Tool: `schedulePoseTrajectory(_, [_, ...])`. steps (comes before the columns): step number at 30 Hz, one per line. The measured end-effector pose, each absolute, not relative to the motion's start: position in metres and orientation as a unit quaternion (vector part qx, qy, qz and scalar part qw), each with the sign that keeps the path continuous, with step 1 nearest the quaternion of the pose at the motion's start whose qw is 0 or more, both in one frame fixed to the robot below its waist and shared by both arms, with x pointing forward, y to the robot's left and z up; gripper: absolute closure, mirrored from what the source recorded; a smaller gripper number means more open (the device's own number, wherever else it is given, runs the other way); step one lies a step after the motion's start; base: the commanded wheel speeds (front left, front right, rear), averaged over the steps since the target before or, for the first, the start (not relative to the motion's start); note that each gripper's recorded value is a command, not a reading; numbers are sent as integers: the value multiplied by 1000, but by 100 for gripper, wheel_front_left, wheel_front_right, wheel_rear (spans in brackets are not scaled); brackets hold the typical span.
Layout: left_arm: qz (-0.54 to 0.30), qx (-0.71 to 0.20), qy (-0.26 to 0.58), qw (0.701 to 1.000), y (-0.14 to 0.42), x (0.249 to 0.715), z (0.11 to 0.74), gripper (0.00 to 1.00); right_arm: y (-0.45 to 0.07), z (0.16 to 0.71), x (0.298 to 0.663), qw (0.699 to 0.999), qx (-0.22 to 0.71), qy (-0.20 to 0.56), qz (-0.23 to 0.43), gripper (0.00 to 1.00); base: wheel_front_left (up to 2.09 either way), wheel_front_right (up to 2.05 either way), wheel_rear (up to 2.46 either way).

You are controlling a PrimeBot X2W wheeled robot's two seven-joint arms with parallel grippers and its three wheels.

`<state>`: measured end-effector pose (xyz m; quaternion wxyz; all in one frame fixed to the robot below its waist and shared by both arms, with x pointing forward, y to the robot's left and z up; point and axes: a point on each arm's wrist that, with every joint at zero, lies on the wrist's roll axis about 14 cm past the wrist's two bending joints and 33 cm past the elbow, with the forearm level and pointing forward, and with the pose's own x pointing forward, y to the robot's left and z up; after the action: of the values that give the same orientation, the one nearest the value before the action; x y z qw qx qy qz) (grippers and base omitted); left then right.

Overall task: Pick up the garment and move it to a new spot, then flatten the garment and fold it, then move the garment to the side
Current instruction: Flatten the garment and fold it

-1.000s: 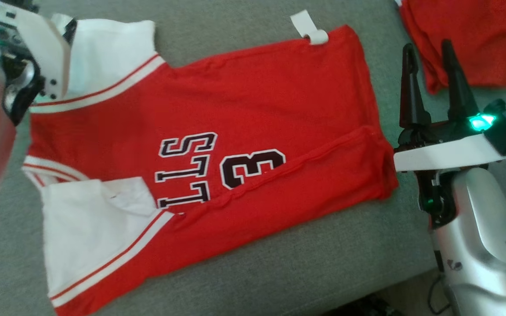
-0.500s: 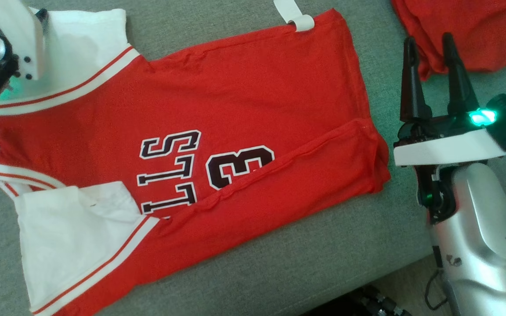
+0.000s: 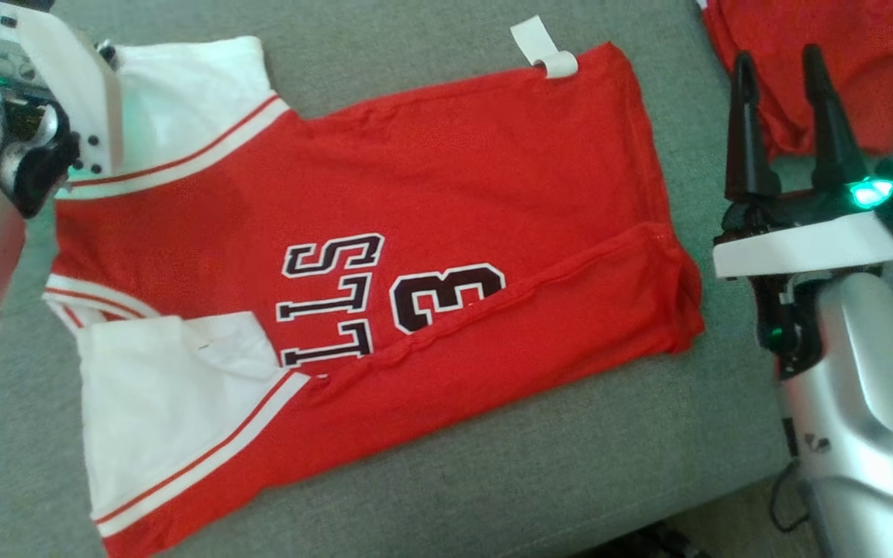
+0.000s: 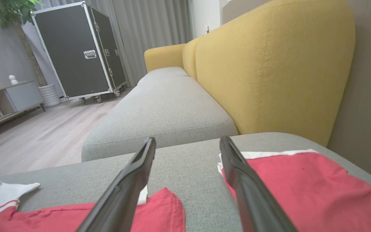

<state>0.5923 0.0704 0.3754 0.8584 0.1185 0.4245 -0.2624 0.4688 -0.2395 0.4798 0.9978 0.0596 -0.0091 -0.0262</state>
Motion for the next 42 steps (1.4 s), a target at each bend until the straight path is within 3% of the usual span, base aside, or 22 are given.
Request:
schedulePoseTrajectory(7, [-287, 105, 304, 902, 55, 598, 430, 100, -235, 476, 480, 999, 20, 29, 3, 0, 0, 0, 0])
schedulePoseTrajectory(15, [-320, 113, 218, 915, 49, 577, 473, 100, -220, 446, 509, 986, -12, 155, 50, 0, 0, 0, 0])
schedulePoseTrajectory(24, [-317, 110, 200, 920, 71, 549, 483, 100, -218, 386, 515, 940, -103, 312, 94, 0, 0, 0, 0])
schedulePoseTrajectory(35, [-317, 109, 205, 920, 77, 537, 479, 100, -212, 364, 528, 913, -136, 369, 110, 0, 0, 0, 0])
schedulePoseTrajectory(36, [-317, 109, 207, 919, 78, 537, 478, 100, -211, 363, 528, 910, -139, 374, 113, 5, 0, 0, 0])
schedulePoseTrajectory(37, [-316, 109, 208, 919, 79, 537, 477, 100, -210, 362, 529, 908, -141, 377, 116, 75, 0, 0, 0])
schedulePoseTrajectory(38, [-315, 108, 209, 919, 80, 537, 476, 100, -209, 362, 529, 906, -144, 380, 119, 100, 0, 0, 0])
schedulePoseTrajectory(42, [-309, 109, 212, 921, 82, 539, 474, 100, -205, 363, 531, 907, -137, 377, 125, 100, 0, 0, 0])
